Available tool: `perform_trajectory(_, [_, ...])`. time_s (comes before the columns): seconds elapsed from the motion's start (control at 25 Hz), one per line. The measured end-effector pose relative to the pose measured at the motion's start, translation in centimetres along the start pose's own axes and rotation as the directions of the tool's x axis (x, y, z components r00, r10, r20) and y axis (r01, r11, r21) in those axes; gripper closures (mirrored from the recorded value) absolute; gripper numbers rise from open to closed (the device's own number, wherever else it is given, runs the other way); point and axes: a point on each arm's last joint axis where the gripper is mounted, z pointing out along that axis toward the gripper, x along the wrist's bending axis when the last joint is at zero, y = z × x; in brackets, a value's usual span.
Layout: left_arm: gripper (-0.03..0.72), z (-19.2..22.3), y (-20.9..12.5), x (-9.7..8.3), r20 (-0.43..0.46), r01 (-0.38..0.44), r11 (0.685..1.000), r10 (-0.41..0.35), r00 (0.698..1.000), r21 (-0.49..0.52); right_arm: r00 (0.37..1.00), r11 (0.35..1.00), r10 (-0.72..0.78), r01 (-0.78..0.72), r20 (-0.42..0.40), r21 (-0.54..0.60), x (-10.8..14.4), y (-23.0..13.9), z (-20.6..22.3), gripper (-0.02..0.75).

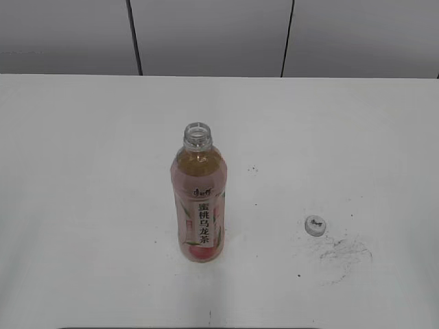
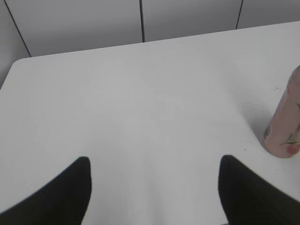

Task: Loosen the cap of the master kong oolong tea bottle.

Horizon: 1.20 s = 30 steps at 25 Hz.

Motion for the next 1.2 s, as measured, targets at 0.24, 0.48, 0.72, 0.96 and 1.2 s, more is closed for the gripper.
perform_trajectory(0.24, [0.196, -0.01, -0.01, 0.05, 0.038, -0.015, 1.0, 0.015, 0.999, -0.003, 0.996, 0.999, 0.044, -0.044, 0.08, 0.005, 0.09, 0.04, 0.06, 0.256])
perform_trajectory(0.48, [0.198, -0.01, -0.01, 0.05, 0.04, -0.015, 1.0, 0.016, 0.999, -0.003, 0.998, 1.0, 0.03, -0.031, 0.052, 0.003, 0.08, 0.03, 0.04, 0.256])
perform_trajectory(0.72, [0.198, 0.01, -0.02, 0.05, 0.04, -0.015, 1.0, 0.016, 0.999, -0.002, 0.998, 1.0, 0.031, -0.031, 0.051, 0.003, 0.08, 0.03, 0.04, 0.256])
perform_trajectory(0.96, [0.198, 0.01, -0.02, 0.05, 0.04, -0.015, 1.0, 0.016, 0.999, -0.002, 0.998, 1.0, 0.031, -0.031, 0.051, 0.003, 0.08, 0.03, 0.04, 0.256])
perform_trajectory(1.2, [0.198, 0.01, -0.02, 0.04, 0.041, -0.015, 1.0, 0.015, 0.999, -0.002, 0.998, 1.0, 0.031, -0.031, 0.051, 0.003, 0.08, 0.03, 0.04, 0.256])
